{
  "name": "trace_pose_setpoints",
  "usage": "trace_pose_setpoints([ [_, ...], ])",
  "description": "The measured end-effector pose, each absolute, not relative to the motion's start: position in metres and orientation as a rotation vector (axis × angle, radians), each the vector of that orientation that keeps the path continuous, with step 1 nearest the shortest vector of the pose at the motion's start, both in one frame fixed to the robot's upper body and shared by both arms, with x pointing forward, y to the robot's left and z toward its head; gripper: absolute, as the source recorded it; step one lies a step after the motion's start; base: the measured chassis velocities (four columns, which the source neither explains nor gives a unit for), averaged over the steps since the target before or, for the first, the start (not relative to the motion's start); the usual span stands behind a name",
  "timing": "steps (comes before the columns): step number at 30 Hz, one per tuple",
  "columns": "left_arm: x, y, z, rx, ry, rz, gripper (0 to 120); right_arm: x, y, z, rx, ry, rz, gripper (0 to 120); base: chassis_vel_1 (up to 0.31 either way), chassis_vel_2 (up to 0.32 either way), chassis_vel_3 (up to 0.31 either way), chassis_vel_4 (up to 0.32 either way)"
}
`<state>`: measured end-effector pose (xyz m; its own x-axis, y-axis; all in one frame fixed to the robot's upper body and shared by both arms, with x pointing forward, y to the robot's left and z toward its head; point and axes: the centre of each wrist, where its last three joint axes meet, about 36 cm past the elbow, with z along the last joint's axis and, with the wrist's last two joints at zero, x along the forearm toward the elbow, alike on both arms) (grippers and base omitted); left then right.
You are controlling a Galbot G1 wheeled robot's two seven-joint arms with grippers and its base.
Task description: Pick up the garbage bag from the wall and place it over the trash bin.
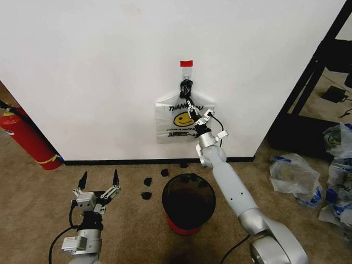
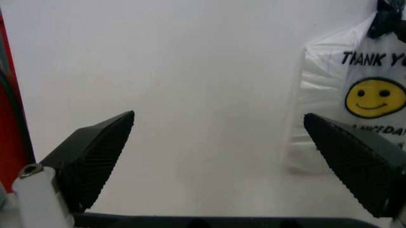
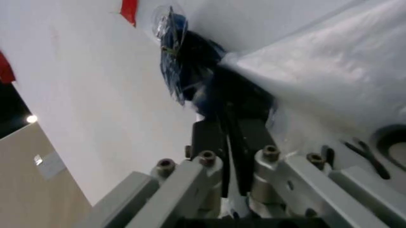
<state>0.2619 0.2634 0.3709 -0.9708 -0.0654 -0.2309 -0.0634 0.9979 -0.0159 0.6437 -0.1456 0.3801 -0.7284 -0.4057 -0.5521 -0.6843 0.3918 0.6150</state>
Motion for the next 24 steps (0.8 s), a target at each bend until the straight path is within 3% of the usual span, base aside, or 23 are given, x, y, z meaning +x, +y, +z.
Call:
trace_pose_setpoints([
  [16, 0.262, 0.261, 0.368, -0.091, 2.912, -0.017, 100, 0.654, -0.146, 0.383, -0.972, 2.353, 1.230, 0, 0.000, 0.000, 0.000, 0.000],
  [24, 0.263, 0.261, 0.366, -0.093, 2.914, -0.019, 100, 0.651, -0.145, 0.376, -1.036, 2.342, 1.213, 22, 0.000, 0.000, 0.000, 0.000],
])
